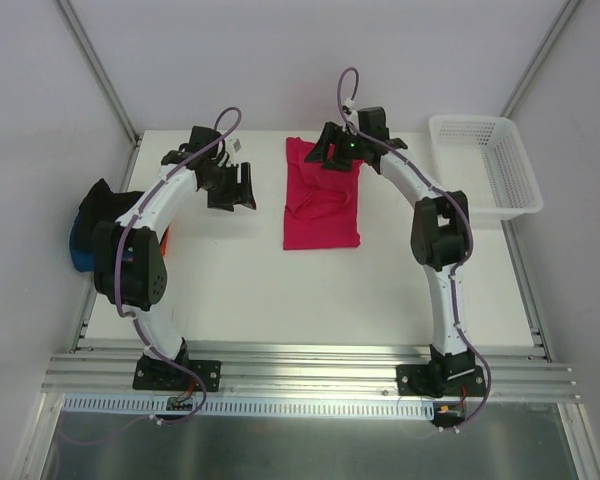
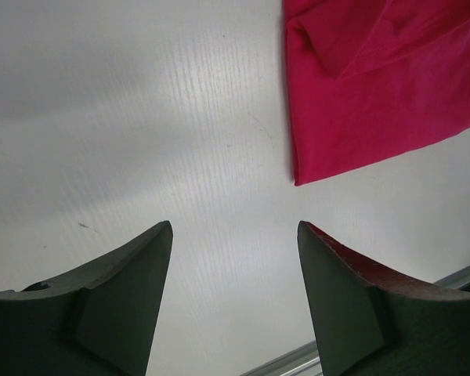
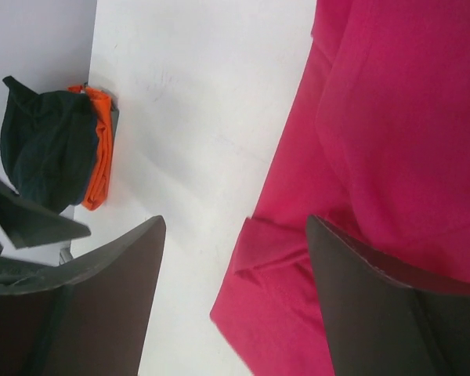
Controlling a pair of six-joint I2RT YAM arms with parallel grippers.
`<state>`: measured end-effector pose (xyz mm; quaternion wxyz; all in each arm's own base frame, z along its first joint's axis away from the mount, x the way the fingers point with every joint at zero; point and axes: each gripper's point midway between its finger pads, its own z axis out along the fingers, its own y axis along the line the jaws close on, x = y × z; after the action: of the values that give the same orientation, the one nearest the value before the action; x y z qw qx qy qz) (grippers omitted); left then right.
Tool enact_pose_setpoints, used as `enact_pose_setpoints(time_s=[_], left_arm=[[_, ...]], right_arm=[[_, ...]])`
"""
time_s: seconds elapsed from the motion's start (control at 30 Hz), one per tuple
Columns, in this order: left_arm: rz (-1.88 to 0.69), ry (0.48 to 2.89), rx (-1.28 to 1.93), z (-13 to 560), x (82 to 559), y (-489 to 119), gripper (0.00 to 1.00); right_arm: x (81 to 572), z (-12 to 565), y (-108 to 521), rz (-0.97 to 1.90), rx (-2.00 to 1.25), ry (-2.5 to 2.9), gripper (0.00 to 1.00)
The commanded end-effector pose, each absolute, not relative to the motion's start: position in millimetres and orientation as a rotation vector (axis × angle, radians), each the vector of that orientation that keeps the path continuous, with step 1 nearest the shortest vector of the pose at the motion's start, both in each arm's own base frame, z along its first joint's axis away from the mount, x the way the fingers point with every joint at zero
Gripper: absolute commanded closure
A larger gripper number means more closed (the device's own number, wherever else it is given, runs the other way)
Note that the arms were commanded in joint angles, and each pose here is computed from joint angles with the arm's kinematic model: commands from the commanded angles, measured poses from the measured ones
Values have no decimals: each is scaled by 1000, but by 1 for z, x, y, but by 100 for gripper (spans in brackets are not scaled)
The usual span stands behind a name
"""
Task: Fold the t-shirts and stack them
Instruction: Fold the folded rectangular tshirt in 1/3 of the way
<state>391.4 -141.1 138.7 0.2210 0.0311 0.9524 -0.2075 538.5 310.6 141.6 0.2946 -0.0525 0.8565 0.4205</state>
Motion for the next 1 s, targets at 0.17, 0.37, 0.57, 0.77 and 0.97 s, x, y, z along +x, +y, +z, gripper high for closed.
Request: enact_pose_setpoints(time_s=[0.17, 0.37, 0.57, 0.77, 0.97], left_arm=[[-631, 2551, 91, 169, 394, -146, 35], [-666, 2532, 86, 178, 395, -149, 35], [-660, 2539, 88, 176, 385, -147, 34], [-628, 2546, 93, 173, 378, -142, 34], [-629, 2544, 87, 173, 377, -140, 34]], right_arm=[[445, 198, 301, 1211, -232, 2295, 24], [408, 139, 303, 1192, -246, 2455, 23], [414, 107, 314, 1161, -263, 2522, 23], [417, 77, 319, 1127, -269, 2589, 23], [422, 61, 315, 1050, -299, 2605, 22]])
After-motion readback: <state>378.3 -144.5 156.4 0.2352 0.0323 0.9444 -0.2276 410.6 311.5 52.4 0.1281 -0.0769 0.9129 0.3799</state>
